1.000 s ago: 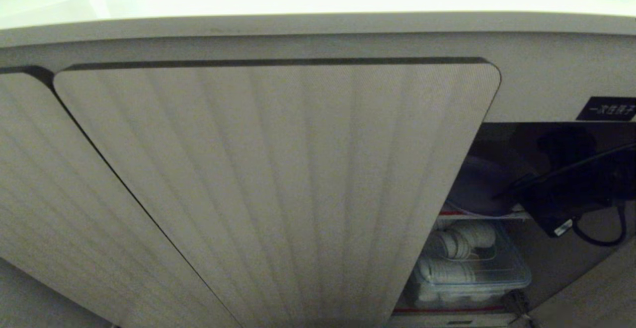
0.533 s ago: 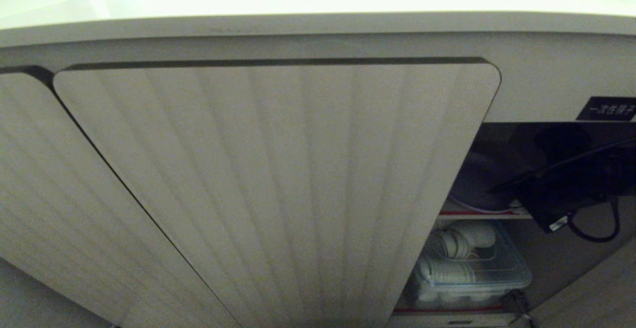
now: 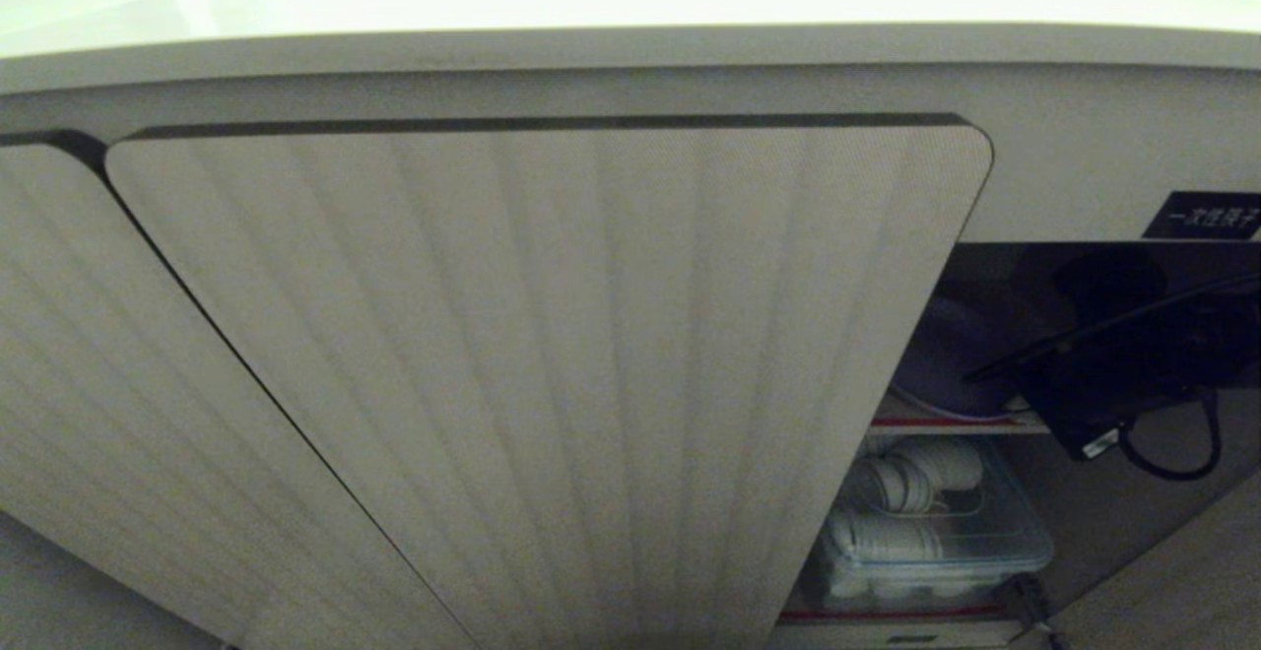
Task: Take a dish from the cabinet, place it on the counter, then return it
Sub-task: Put it back into the cabinet
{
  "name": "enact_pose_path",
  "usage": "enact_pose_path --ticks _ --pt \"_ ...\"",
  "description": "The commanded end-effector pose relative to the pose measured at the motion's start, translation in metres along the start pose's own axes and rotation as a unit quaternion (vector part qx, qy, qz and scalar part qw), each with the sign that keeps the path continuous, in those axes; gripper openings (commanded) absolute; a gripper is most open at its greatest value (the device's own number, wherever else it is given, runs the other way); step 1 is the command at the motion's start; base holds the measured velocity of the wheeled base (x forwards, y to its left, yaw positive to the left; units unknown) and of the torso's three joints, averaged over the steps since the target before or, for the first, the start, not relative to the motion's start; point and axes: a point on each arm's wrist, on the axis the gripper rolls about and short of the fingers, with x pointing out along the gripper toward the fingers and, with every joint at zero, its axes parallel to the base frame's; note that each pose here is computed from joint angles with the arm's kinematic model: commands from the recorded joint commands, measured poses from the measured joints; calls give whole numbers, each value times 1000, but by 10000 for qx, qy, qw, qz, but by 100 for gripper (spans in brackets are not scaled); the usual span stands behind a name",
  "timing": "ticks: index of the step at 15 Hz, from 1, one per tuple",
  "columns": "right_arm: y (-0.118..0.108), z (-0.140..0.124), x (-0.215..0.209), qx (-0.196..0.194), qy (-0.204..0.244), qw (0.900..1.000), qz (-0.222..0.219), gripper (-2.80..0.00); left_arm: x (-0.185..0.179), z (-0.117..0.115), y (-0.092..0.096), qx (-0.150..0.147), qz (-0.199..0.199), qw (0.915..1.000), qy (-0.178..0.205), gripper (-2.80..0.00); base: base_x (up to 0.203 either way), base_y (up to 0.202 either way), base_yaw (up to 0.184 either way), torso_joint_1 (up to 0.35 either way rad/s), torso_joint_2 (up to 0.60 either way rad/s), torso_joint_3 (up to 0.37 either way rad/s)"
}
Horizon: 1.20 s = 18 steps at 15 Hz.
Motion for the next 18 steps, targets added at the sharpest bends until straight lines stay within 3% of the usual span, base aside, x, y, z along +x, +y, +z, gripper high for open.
enact_pose_path --ticks 1,18 --pt "0 -1 2 27 17 10000 -19 -280 0 0 0 -2 -2 10000 -2 -280 0 0 0 0 0 0" --pt "2 0 12 90 13 9999 -83 -280 0 0 0 -2 -2 10000 -2 -280 0 0 0 0 0 0"
